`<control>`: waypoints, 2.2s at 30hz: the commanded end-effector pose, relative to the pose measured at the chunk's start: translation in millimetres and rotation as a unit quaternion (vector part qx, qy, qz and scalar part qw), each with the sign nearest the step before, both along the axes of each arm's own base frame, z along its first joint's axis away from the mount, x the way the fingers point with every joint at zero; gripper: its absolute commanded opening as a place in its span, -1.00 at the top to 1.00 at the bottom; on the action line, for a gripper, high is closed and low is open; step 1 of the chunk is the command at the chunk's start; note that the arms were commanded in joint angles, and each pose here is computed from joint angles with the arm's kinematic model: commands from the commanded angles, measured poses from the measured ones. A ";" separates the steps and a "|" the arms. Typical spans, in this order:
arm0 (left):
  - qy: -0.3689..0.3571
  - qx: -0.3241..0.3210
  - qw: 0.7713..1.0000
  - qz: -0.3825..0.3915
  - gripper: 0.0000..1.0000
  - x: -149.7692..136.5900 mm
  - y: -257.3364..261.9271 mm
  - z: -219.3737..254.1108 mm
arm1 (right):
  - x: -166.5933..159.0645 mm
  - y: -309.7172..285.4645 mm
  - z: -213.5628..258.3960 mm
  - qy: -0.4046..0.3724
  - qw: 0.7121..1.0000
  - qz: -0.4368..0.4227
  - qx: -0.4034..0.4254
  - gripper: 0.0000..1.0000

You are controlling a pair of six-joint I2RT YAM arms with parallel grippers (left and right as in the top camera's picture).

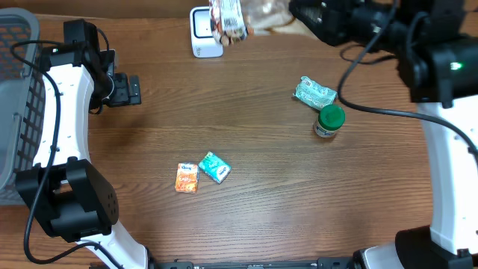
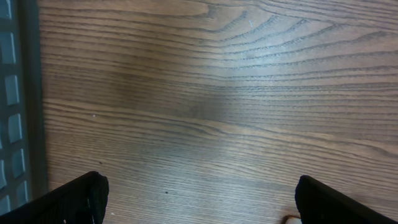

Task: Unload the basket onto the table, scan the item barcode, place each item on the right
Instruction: 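Hold the Pantry bag in front of the white barcode scanner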

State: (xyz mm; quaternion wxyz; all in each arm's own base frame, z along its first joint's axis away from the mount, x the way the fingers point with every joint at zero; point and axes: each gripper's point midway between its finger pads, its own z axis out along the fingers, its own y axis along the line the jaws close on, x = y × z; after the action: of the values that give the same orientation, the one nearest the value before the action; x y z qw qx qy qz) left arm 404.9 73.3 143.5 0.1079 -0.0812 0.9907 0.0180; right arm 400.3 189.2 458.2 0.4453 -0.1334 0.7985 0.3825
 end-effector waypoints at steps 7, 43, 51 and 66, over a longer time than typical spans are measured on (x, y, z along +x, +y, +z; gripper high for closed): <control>-0.010 0.012 1.000 -0.002 -0.99 2.0 4.9 9.1 | 123.2 29.7 -77.1 -0.128 0.952 -0.166 -0.223 0.79; -0.010 0.012 1.000 -0.002 -0.99 2.0 4.9 9.0 | 213.2 155.6 -214.7 -0.438 0.730 -0.011 -0.525 0.89; -0.010 0.012 1.000 -0.002 -0.99 2.0 4.9 9.1 | 210.5 157.2 -221.8 -0.430 0.731 0.001 -0.530 0.89; -0.010 0.012 1.000 -0.002 -0.99 2.0 4.9 9.0 | 169.3 134.9 -90.0 -0.363 0.876 -0.105 -0.298 0.89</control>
State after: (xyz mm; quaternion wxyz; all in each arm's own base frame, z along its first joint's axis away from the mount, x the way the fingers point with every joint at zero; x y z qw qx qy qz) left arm 403.9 75.2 143.4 0.1060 -0.0816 0.9907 0.0239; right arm 598.3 350.4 246.6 0.6107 -0.4320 0.6570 -0.0935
